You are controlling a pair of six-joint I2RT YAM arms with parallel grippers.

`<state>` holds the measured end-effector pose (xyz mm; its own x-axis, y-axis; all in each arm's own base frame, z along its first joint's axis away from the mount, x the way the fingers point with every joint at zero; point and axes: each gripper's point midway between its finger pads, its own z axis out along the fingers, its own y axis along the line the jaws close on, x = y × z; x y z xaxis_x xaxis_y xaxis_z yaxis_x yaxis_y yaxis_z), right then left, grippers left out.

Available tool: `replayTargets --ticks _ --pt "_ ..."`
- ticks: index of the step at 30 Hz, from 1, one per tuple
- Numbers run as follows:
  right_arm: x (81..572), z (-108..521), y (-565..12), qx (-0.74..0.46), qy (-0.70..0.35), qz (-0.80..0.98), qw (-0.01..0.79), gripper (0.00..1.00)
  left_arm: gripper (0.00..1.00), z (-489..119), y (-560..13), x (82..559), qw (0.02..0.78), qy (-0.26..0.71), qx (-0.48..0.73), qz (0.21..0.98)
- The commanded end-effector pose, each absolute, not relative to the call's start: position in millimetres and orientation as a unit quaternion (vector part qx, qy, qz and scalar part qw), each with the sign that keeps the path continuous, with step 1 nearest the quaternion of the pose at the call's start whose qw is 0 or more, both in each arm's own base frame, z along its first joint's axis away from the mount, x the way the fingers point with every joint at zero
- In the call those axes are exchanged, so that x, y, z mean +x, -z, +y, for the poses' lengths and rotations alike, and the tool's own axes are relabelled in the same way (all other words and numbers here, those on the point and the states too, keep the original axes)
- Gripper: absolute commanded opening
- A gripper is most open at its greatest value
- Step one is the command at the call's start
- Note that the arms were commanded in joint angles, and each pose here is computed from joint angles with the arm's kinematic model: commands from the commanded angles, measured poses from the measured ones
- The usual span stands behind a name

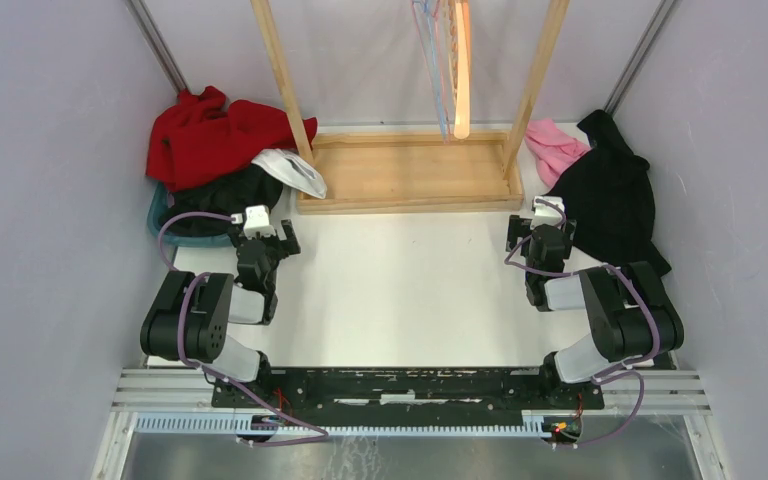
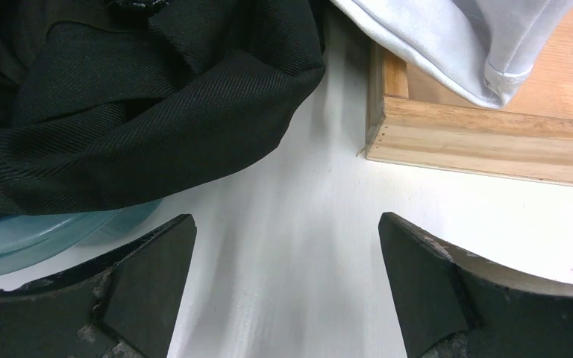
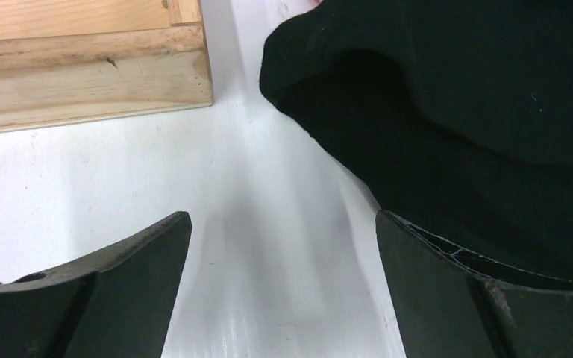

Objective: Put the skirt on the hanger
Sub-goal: Pick up the skirt from the bin.

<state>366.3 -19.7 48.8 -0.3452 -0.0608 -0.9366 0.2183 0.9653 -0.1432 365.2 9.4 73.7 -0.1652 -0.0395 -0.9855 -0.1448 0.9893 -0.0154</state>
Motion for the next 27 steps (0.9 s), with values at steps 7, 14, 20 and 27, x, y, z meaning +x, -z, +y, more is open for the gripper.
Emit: replayTargets --ticks 7,14,20,27 --pt "380.6 -17.9 -73.5 0.061 0.110 0.787 0.604 1.00 0.99 12.4 -91.8 373.8 0.668 -0.053 -0.049 0.740" --pt "380.3 -17.9 -73.5 0.060 0.111 0.787 0.604 1.00 0.99 12.2 -91.5 373.7 0.668 -0.053 -0.049 0.741" --pt "379.9 -18.4 -74.5 0.060 0.112 0.785 0.606 1.00 0.99 12.1 -92.2 373.9 0.669 -0.053 -0.049 0.740" --pt "380.0 -18.3 -74.3 0.061 0.112 0.785 0.606 1.00 0.99 12.0 -92.1 373.9 0.669 -0.052 -0.049 0.740"
